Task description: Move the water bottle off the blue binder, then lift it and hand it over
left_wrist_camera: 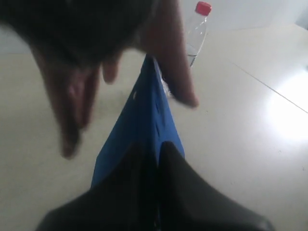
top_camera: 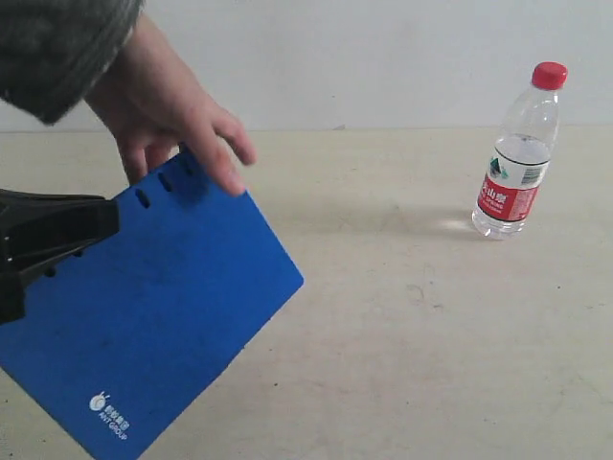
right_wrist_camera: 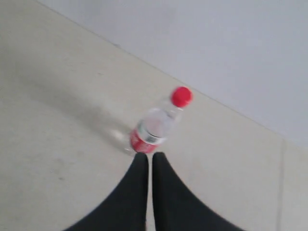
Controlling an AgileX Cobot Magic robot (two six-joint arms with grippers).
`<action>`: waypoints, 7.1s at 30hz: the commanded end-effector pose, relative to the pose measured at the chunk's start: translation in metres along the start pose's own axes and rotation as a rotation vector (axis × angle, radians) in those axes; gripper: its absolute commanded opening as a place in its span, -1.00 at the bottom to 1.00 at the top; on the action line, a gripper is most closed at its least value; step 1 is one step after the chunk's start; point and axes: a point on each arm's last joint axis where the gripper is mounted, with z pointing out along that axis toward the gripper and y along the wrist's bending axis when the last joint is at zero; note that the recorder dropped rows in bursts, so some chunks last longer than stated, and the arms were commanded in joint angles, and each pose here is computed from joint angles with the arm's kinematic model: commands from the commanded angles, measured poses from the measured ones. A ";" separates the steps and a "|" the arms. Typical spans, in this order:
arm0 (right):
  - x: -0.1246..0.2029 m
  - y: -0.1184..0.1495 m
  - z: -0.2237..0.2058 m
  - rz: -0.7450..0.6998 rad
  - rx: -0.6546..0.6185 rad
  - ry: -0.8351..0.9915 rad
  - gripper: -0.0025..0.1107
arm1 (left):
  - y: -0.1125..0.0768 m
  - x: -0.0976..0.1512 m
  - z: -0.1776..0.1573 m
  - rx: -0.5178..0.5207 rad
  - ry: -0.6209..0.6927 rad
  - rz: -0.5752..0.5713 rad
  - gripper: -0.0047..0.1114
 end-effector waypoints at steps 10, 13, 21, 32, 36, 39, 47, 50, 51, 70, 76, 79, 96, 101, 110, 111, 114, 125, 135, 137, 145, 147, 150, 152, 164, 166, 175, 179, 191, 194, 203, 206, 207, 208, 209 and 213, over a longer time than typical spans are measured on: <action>0.048 -0.027 -0.079 0.152 0.297 -0.094 -0.96 | -0.024 0.006 -0.072 -0.195 -0.245 0.050 -0.84; 0.065 -0.024 -0.073 0.136 0.315 -0.017 -0.96 | -0.017 0.007 -0.069 -0.247 -0.261 0.000 -0.84; 0.075 -0.014 -0.050 0.193 0.288 -0.021 -0.96 | 0.003 0.006 -0.057 -0.366 -0.213 -0.046 -0.84; 0.095 -0.018 -0.097 0.267 0.318 -0.208 -0.96 | -0.030 -0.029 -0.106 -0.380 -0.452 0.248 -0.84; 0.128 -0.015 -0.128 0.352 0.309 -0.231 -0.96 | -0.047 -0.012 -0.118 -0.298 -0.436 0.338 -0.84; 0.154 -0.011 -0.146 0.406 0.301 -0.224 -0.96 | -0.049 -0.001 -0.128 -0.338 -0.448 0.356 -0.84; 0.181 -0.005 -0.163 0.544 0.285 -0.447 -0.96 | -0.014 0.035 -0.112 -0.537 -0.322 0.232 -0.84; 0.182 0.002 -0.140 0.667 0.238 -0.457 -0.96 | -0.008 0.048 -0.106 -0.548 -0.258 0.198 -0.84; 0.182 0.005 -0.130 0.701 0.219 -0.457 -0.96 | -0.008 0.050 -0.105 -0.548 -0.249 0.195 -0.84; 0.228 0.087 0.031 0.686 -0.162 -0.547 -0.96 | 0.017 0.074 -0.107 -0.775 -0.192 0.053 -0.84; 0.251 0.090 0.045 0.744 -0.097 -0.343 -0.96 | 0.022 0.087 -0.101 -0.774 -0.175 0.045 -0.84; 0.250 0.088 0.045 0.788 -0.090 -0.361 -0.96 | 0.024 0.097 -0.097 -0.768 -0.150 0.025 -0.84; 0.253 0.081 0.045 0.816 -0.011 -0.363 -0.96 | 0.019 0.096 -0.088 -0.646 -0.286 -0.047 -0.84; 0.255 0.080 0.046 0.819 0.010 -0.338 -0.96 | 0.019 0.096 -0.088 -0.646 -0.286 -0.047 -0.84; 0.260 0.077 0.045 0.809 0.090 -0.320 -0.96 | 0.019 0.096 -0.088 -0.646 -0.286 -0.047 -0.84; 0.256 0.076 0.044 0.739 0.104 -0.355 -0.96 | 0.019 0.096 -0.088 -0.646 -0.286 -0.047 -0.84; 0.234 0.079 0.034 0.596 0.068 -0.596 -0.96 | 0.019 0.096 -0.088 -0.646 -0.286 -0.047 -0.84; 0.237 0.066 0.030 0.012 0.489 -0.470 -0.96 | 0.019 0.096 -0.088 -0.646 -0.286 -0.047 -0.84; 0.271 0.076 0.044 0.307 0.312 -0.125 -0.96 | 0.019 0.096 -0.088 -0.646 -0.286 -0.047 -0.84; 0.269 0.081 0.046 0.241 0.249 -0.126 -0.96 | 0.019 0.096 -0.088 -0.646 -0.286 -0.047 -0.84; 0.261 0.101 0.047 0.070 0.034 -0.178 -0.96 | 0.019 0.096 -0.088 -0.646 -0.286 -0.047 -0.84; 0.254 0.098 0.046 0.202 0.051 -0.264 -0.96 | 0.019 0.096 -0.088 -0.646 -0.286 -0.047 -0.84; 0.249 0.093 0.044 0.289 0.087 -0.341 -0.96 | 0.019 0.096 -0.088 -0.646 -0.286 -0.047 -0.84; 0.255 0.096 0.046 0.361 0.058 -0.266 -0.96 | 0.019 0.096 -0.088 -0.646 -0.286 -0.047 -0.84; 0.260 0.089 0.046 0.532 0.083 -0.253 -0.96 | 0.019 0.096 -0.088 -0.646 -0.286 -0.047 -0.84; 0.260 0.087 0.046 0.510 0.100 -0.260 -0.96 | 0.019 0.096 -0.088 -0.646 -0.286 -0.047 -0.84; 0.259 0.086 0.046 0.452 0.126 -0.260 -0.96 | 0.019 0.096 -0.088 -0.647 -0.285 -0.047 -0.84; 0.260 0.085 0.046 0.499 0.182 -0.245 -0.96 | 0.019 0.096 -0.088 -0.647 -0.285 -0.047 -0.84; 0.259 0.086 0.046 0.518 0.175 -0.257 -0.96 | 0.019 0.096 -0.088 -0.647 -0.285 -0.047 -0.84; 0.259 0.086 0.046 0.518 0.174 -0.255 -0.96 | 0.019 0.096 -0.088 -0.647 -0.285 -0.047 -0.84; 0.259 0.086 0.046 0.519 0.173 -0.256 -0.96 | 0.019 0.096 -0.088 -0.647 -0.285 -0.047 -0.84; 0.259 0.086 0.046 0.519 0.173 -0.256 -0.96 | 0.017 0.096 -0.092 -0.649 -0.320 -0.040 -0.84; 0.259 0.086 0.046 0.519 0.173 -0.256 -0.96 | 0.016 0.095 -0.095 -0.660 -0.347 -0.036 -0.84; 0.259 0.086 0.046 0.519 0.173 -0.256 -0.96 | 0.017 0.095 -0.096 -0.678 -0.353 -0.030 -0.84; 0.259 0.086 0.046 0.519 0.173 -0.256 -0.96 | 0.017 0.094 -0.097 -0.699 -0.367 -0.020 -0.84; 0.259 0.086 0.046 0.521 0.173 -0.257 -0.96 | 0.026 0.104 -0.102 -0.847 -0.263 -0.057 -0.84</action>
